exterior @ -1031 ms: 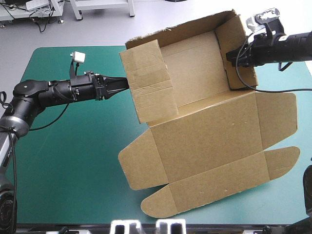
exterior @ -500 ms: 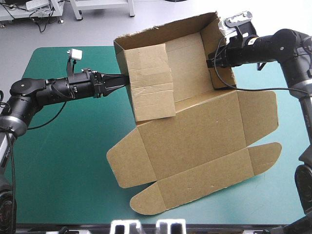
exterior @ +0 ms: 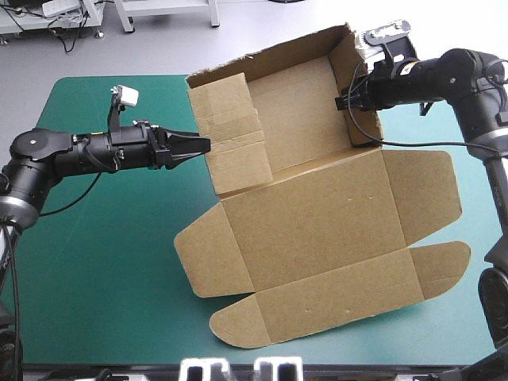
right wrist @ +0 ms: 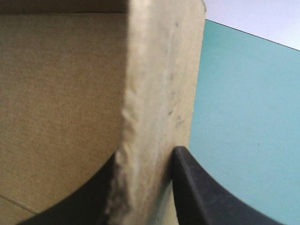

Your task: Fold the box

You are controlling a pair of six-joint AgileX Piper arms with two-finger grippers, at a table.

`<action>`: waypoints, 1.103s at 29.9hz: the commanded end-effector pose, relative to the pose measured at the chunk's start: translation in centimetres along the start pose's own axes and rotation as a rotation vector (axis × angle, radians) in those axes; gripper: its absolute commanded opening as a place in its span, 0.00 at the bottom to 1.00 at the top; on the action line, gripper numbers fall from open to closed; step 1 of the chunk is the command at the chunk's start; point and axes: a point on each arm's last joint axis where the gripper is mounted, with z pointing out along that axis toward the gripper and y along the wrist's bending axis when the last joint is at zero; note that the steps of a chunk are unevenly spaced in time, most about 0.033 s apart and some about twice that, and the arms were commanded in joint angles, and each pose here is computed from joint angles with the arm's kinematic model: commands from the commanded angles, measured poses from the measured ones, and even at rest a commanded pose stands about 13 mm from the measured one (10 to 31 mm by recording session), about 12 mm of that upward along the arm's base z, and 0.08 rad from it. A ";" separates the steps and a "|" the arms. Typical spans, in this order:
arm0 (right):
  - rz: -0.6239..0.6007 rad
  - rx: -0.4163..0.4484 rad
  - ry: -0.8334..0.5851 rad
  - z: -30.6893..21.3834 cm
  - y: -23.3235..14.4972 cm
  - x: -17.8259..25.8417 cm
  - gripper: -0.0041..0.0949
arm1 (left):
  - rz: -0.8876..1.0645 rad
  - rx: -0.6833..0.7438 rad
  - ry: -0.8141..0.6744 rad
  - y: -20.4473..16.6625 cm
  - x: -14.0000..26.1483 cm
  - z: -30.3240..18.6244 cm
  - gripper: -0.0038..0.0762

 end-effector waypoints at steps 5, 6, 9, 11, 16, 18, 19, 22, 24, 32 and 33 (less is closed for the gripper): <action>0.043 -0.063 -0.176 -2.6 1.4 -2.0 0.02 | 0.051 -0.143 -0.110 -2.9 -1.6 -1.9 0.54; 0.049 -0.073 -0.180 -2.6 1.5 -2.0 0.02 | 0.033 -0.157 -0.106 -2.7 -1.5 -1.9 0.54; 0.056 -0.112 -0.197 -2.6 1.8 -2.2 0.02 | 0.019 -0.200 -0.091 -2.3 -1.4 -1.9 0.54; 0.061 -0.131 -0.205 -2.7 2.0 -2.3 0.02 | 0.021 -0.233 -0.091 -2.0 -1.4 -2.0 0.54; 0.061 -0.142 -0.216 -2.7 2.1 -2.4 0.02 | -0.033 -0.277 -0.149 -1.6 -1.8 -2.2 0.54; 0.078 -0.136 -0.230 -2.7 2.0 -2.5 0.02 | -0.047 -0.281 -0.165 -1.7 -2.0 -2.0 0.54; 0.083 -0.139 -0.238 -2.7 2.0 -2.6 0.02 | -0.050 -0.280 -0.169 -1.8 -2.0 -1.8 0.54; 0.073 -0.140 -0.240 -2.6 2.5 -2.6 0.02 | -0.034 -0.293 -0.190 -2.4 -2.1 -0.6 0.54; 0.064 -0.138 -0.229 -2.4 2.9 -2.6 0.02 | -0.027 -0.323 -0.222 -2.7 -2.3 0.3 0.54; 0.037 -0.057 -0.220 -1.5 4.9 -2.8 0.02 | -0.051 -0.444 -0.301 -2.9 -2.3 2.8 0.51; 0.028 -0.042 -0.214 -1.3 5.2 -2.8 0.02 | -0.057 -0.452 -0.302 -2.7 -2.3 3.2 0.49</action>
